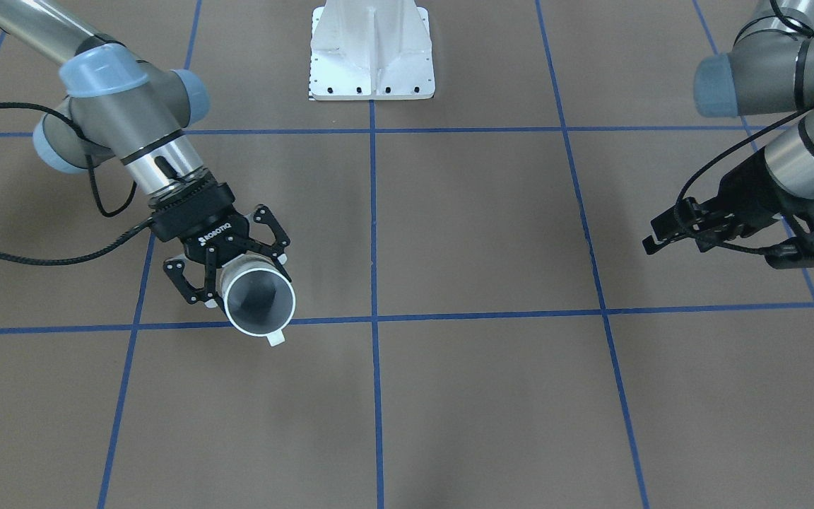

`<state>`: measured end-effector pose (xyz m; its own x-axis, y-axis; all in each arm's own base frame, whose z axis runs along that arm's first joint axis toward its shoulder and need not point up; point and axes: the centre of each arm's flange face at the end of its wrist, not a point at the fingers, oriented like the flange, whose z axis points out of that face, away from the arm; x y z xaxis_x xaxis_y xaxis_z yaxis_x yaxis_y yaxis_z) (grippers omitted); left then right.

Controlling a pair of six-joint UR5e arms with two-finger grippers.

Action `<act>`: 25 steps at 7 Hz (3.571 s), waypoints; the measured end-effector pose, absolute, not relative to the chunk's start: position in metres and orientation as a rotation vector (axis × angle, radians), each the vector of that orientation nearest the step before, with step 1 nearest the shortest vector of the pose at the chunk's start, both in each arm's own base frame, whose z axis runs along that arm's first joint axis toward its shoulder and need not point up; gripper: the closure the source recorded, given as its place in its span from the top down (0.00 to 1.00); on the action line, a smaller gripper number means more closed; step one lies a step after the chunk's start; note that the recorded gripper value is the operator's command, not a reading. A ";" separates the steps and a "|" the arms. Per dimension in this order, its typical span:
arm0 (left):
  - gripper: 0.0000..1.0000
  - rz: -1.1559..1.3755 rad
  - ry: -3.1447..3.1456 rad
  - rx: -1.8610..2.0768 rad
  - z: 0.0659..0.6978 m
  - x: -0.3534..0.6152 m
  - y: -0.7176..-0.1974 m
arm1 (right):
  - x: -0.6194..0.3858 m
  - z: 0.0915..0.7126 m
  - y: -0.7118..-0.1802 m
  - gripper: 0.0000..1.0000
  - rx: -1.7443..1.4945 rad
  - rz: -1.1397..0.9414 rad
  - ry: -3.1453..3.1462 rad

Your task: Left arm hands cup to right arm to dump lemon

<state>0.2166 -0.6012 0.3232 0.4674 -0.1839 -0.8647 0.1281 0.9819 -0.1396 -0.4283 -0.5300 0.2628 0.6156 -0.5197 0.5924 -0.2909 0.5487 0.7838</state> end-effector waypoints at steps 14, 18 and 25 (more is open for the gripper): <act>0.47 -0.539 1.145 -0.439 0.127 0.378 -0.644 | -0.572 0.177 -0.508 0.19 1.166 -0.065 -0.814; 0.47 -0.538 1.134 -0.448 0.134 0.385 -0.645 | -0.584 0.173 -0.490 0.19 1.185 -0.053 -0.806; 0.45 -0.524 1.119 -0.451 0.137 0.405 -0.637 | -0.582 0.168 -0.487 0.19 1.193 -0.047 -0.813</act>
<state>0.4049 -0.6366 0.1366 0.3400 -0.6035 -0.7213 0.1677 0.7936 -0.5849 -0.5816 -0.4872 0.1684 0.7224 -0.4382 0.5349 -0.3739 0.4031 0.8353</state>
